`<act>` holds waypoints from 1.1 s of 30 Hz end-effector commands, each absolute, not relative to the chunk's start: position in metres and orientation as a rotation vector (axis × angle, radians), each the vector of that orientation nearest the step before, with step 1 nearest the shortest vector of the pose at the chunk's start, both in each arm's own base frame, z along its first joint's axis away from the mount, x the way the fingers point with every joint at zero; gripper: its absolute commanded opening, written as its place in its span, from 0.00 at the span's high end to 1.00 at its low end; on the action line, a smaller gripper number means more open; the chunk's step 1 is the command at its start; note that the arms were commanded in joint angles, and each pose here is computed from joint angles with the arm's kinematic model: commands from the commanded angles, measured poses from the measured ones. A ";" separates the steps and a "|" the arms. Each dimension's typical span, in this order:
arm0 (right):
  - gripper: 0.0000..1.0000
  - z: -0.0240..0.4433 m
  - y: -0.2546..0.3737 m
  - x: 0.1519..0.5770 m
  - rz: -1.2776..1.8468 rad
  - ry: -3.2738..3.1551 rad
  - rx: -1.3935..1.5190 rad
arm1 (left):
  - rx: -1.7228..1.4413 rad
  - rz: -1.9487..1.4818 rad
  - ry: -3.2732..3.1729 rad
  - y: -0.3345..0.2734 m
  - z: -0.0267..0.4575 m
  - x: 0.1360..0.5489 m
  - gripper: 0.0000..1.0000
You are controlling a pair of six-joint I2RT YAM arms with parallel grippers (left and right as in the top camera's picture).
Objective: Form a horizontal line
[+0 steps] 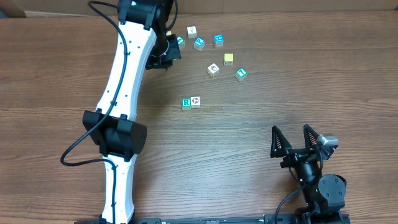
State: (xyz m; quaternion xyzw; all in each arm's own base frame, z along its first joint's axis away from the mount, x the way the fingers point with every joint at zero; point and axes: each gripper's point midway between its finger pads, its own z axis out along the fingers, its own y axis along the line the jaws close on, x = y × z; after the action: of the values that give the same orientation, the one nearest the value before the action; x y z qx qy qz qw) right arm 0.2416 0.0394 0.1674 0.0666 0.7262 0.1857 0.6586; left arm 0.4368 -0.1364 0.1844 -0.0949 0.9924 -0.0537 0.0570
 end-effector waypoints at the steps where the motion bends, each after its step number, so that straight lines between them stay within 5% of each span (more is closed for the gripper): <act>1: 0.00 0.170 0.038 0.241 0.421 1.629 0.154 | -0.116 -0.262 3.051 -0.166 0.183 0.425 0.96; 13: 0.00 0.170 0.038 0.241 0.421 1.629 0.154 | -0.165 0.003 3.159 -0.148 0.183 0.351 0.96; 33: 0.00 0.170 0.038 0.241 0.421 1.629 0.154 | -0.149 0.101 3.135 -0.191 0.049 0.302 0.96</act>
State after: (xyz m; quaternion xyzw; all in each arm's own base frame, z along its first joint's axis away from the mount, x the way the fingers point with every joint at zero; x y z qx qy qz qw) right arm 0.2416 0.0394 0.1672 0.0666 0.7265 0.1856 0.6583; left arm 0.3013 -0.2012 0.0536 -0.0269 0.9995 0.0164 -0.0056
